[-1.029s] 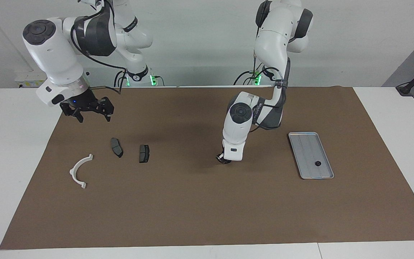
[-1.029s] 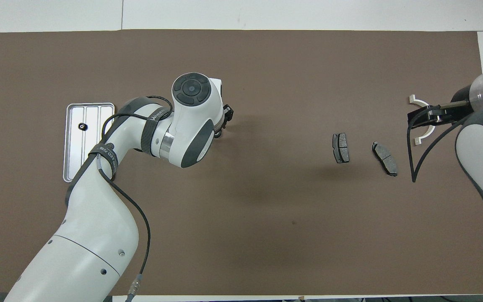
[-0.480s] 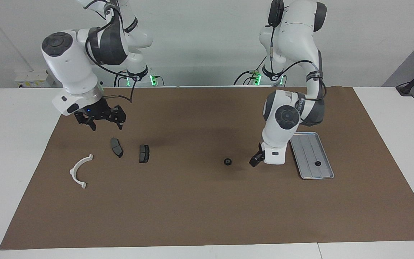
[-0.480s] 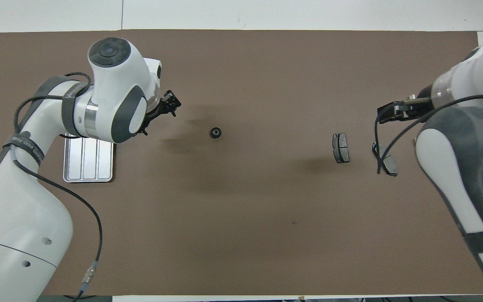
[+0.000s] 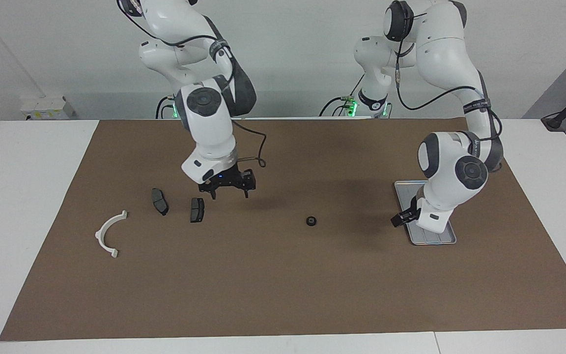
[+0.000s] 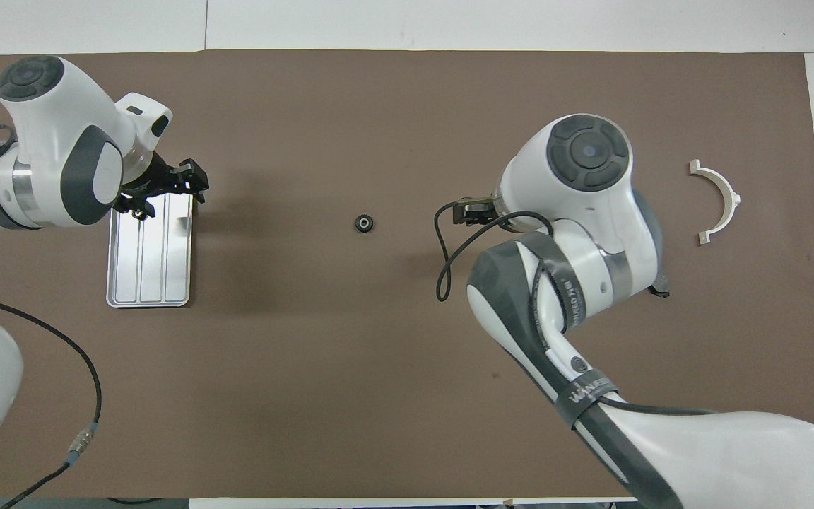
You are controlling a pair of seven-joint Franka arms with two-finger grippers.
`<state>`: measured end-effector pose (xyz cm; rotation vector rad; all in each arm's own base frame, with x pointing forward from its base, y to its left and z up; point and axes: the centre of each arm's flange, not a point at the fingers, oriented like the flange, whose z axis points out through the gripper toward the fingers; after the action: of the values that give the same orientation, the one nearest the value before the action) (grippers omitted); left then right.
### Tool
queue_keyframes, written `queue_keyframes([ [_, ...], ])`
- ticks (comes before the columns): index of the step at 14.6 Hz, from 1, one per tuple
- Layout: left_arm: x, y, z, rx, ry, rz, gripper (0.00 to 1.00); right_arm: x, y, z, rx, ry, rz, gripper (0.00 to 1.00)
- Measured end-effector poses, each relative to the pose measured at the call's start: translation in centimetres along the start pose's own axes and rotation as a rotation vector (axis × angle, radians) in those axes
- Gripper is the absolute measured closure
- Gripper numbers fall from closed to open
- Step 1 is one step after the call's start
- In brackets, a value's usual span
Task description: Place bearing gear from tray to pile
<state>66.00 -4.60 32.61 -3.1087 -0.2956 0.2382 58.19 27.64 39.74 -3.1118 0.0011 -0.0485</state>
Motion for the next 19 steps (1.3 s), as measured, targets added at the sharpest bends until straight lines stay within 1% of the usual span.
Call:
queue_keyframes([
  [2,0.2,-2.3,1.6,-0.009,0.026,0.050,0.10,-1.2,-3.2,1.1,-0.003,-0.012,-0.002,0.00],
  [3,0.2,-2.9,2.3,-0.011,0.034,0.073,0.12,-1.7,-4.9,1.4,-0.002,-0.013,-0.001,0.00],
  [4,0.1,-3.3,2.7,-0.012,0.038,0.091,0.10,-2.2,-6.9,1.8,-0.001,-0.015,0.000,0.00],
  [6,0.1,-3.9,2.6,-0.013,0.044,0.108,0.10,-3.3,-11.1,3.1,-0.004,-0.026,0.002,0.00],
  [7,0.1,-4.0,2.4,-0.014,0.047,0.114,0.17,-3.5,-12.7,3.7,-0.007,-0.031,0.008,0.00],
  [8,0.1,-4.1,2.2,-0.014,0.049,0.116,0.17,-3.4,-13.8,4.3,-0.011,-0.037,0.014,0.00],
  [9,0.0,-4.2,2.2,-0.015,0.051,0.115,0.20,-2.9,-14.6,4.6,-0.011,-0.038,0.018,0.00],
  [10,0.1,-4.4,2.2,-0.016,0.052,0.112,0.20,-2.0,-15.0,4.7,-0.006,-0.032,0.023,0.00],
  [15,0.3,-5.6,2.2,-0.018,0.056,0.097,0.20,4.1,-14.0,4.6,0.035,0.036,0.080,0.00],
  [16,0.3,-5.8,2.2,-0.019,0.058,0.095,0.27,4.7,-13.8,4.8,0.038,0.040,0.084,0.00],
  [19,0.2,-6.1,3.0,-0.019,0.060,0.091,0.30,4.5,-14.7,6.5,0.035,0.026,0.072,0.00],
])
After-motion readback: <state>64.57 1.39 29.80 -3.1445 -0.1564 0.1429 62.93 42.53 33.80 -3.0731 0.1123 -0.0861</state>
